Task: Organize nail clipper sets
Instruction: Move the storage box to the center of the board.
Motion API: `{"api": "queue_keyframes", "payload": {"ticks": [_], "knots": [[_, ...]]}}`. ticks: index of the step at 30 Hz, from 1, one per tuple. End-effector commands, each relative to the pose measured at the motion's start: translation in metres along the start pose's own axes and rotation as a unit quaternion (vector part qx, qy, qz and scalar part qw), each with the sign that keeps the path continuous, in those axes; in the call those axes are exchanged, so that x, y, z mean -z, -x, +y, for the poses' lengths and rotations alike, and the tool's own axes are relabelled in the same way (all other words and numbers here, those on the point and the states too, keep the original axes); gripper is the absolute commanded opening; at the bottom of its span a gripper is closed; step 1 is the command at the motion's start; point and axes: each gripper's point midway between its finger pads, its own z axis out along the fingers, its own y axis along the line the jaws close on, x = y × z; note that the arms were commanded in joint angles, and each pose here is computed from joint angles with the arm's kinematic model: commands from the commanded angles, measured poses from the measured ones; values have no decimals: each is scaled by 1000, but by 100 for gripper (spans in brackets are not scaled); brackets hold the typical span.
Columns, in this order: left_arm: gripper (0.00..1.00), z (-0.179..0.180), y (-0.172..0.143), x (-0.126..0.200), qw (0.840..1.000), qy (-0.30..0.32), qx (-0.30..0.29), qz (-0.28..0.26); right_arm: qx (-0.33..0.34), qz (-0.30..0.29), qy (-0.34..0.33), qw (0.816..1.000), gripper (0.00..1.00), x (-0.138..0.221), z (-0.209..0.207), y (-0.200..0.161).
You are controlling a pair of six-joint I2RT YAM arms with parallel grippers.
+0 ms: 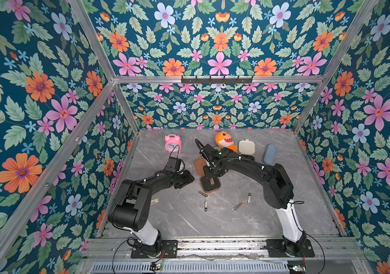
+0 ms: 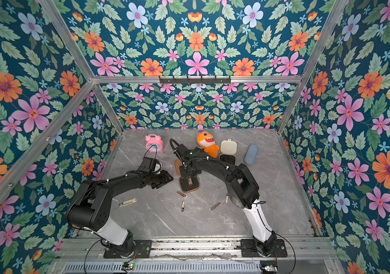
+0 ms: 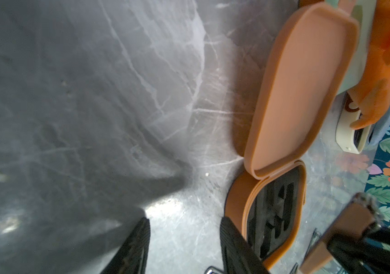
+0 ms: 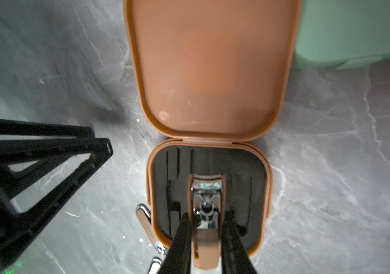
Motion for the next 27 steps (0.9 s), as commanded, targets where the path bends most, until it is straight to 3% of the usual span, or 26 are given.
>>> {"api": "queue_keyframes", "payload": {"ticks": [1, 16, 27], "knots": [[51, 1, -2, -1, 1000, -2, 4, 3, 11, -5, 15, 1000, 12, -6, 7, 5], [51, 4, -7, -1, 1000, -1, 7, 8, 16, 9, 23, 1000, 12, -25, 8, -3], [50, 2, -6, 0, 1000, -2, 8, 6, 14, 29, 21, 999, 9, -31, 5, -31]]}}
